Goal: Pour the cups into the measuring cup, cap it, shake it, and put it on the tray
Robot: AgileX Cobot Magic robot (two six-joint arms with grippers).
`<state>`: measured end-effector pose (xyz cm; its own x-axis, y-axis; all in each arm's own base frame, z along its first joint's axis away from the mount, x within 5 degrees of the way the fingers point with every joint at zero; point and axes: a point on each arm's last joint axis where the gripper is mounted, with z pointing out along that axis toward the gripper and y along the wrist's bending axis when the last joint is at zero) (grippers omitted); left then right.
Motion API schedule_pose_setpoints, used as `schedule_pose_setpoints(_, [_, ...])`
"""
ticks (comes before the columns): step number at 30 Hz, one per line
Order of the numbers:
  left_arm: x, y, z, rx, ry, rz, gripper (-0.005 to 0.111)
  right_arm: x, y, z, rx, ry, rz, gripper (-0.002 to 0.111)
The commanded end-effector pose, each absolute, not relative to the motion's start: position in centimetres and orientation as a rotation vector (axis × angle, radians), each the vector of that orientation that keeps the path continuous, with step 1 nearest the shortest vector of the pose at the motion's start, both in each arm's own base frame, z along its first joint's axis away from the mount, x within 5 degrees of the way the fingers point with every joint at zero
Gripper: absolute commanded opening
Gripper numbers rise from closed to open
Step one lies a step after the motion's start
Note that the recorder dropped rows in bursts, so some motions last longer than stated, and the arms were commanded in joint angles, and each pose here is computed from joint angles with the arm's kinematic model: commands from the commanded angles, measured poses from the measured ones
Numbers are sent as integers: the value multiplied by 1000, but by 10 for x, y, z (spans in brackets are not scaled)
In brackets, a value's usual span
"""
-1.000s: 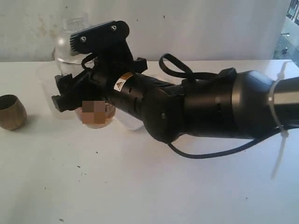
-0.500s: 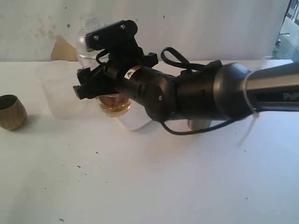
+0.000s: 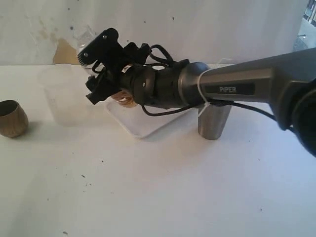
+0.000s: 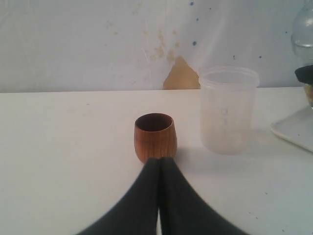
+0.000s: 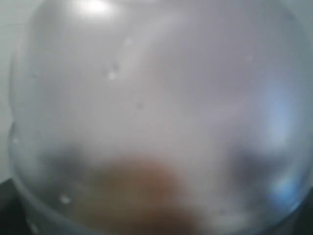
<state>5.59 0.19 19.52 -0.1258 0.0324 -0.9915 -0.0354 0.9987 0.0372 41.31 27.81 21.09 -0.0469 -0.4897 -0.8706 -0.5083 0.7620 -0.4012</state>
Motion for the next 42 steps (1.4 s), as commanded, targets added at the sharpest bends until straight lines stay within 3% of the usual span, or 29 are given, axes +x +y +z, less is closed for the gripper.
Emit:
schedule_pose_setpoints(1, [56, 2, 195, -3, 1686, 58, 0, 433, 267, 221, -668, 1636, -131, 0])
schedule_pose_setpoints(12, [56, 2, 195, -3, 1686, 58, 0, 441, 266, 227, -709, 1739, -387, 0])
schedule_pose_setpoints(23, [56, 2, 195, -3, 1686, 58, 0, 423, 311, 248, -771, 1732, -200, 0])
schedule_pose_setpoints(31, [56, 2, 195, -3, 1686, 58, 0, 433, 311, 257, -678, 1720, -281, 0])
schedule_pose_setpoints(37, [56, 2, 195, -3, 1686, 58, 0, 425, 314, 264, -530, 1780, -35, 0])
schedule_pose_setpoints(42, [56, 2, 195, -3, 1686, 58, 0, 399, 314, 282, -529, 1788, 395, 0])
